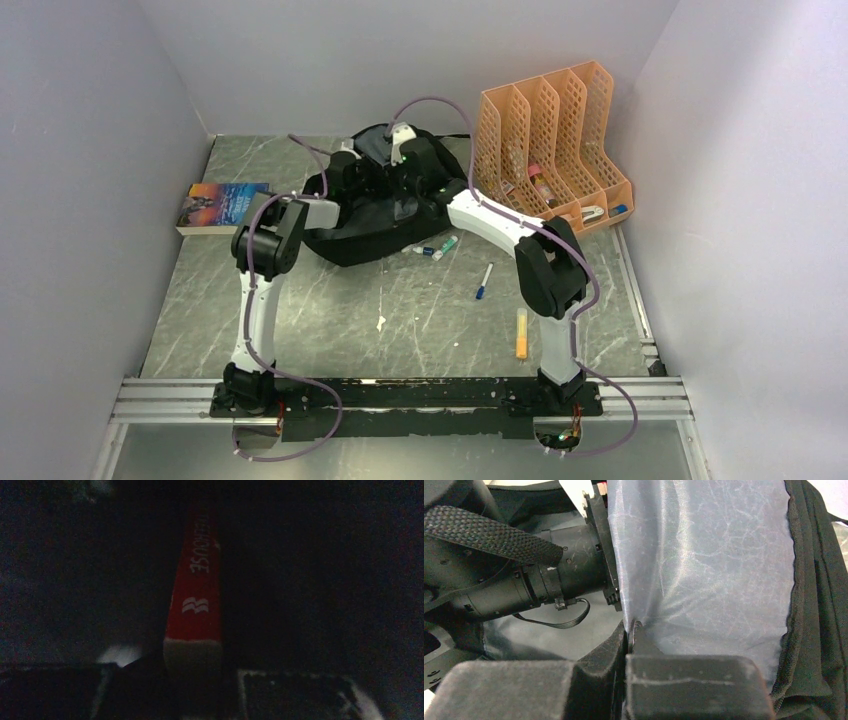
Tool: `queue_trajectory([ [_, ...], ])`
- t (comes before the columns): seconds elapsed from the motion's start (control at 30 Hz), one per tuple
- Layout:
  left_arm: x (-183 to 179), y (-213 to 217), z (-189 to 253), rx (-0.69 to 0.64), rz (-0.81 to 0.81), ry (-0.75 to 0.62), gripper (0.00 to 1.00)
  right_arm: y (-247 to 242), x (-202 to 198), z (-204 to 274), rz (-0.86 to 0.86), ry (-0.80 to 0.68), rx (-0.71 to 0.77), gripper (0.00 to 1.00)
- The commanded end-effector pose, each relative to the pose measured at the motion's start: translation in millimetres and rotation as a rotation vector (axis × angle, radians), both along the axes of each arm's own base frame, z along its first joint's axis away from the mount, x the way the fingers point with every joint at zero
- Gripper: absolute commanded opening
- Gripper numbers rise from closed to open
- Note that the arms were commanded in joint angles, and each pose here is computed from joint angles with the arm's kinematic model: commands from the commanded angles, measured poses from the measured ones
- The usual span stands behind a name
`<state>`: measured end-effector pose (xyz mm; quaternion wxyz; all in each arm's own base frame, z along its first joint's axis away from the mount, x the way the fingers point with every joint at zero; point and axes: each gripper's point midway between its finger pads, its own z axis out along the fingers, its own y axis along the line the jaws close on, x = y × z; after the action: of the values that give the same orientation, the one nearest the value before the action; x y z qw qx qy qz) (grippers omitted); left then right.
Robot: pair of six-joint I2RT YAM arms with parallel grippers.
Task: Pack the student bag
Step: Place the book in the student bag.
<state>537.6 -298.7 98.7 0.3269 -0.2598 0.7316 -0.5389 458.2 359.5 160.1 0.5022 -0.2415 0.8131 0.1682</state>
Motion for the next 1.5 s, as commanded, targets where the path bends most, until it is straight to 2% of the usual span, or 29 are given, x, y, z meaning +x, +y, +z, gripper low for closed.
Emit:
queue_trajectory([
  [0.0,15,-15,17,0.018,-0.011,-0.088,0.13,25,-8,36,0.068,-0.059,0.099,0.00],
  [0.27,11,-13,8,0.090,-0.041,-0.072,0.67,19,-6,31,0.053,-0.074,0.065,0.00],
  [0.33,9,-7,14,0.092,-0.030,-0.080,0.86,17,-5,30,0.049,-0.075,0.056,0.00],
  [0.37,8,-3,17,0.090,-0.022,-0.082,0.93,17,-5,29,0.050,-0.075,0.054,0.00],
  [0.4,7,2,19,0.087,-0.017,-0.080,0.94,17,-6,29,0.051,-0.073,0.053,0.00],
  [0.63,-1,36,55,0.125,-0.006,-0.110,0.96,14,-1,22,0.032,-0.078,0.024,0.00],
  [0.8,-22,50,79,0.198,-0.027,-0.119,0.96,10,9,10,-0.004,-0.084,-0.026,0.00],
  [1.0,-58,67,78,0.297,-0.043,-0.047,0.96,1,25,-6,-0.061,-0.099,-0.105,0.00],
  [1.27,-97,82,75,0.320,-0.092,-0.025,0.98,0,32,-22,-0.078,-0.088,-0.129,0.00],
  [1.47,-104,80,70,0.280,-0.102,-0.023,0.83,3,29,-28,-0.072,-0.063,-0.107,0.00],
])
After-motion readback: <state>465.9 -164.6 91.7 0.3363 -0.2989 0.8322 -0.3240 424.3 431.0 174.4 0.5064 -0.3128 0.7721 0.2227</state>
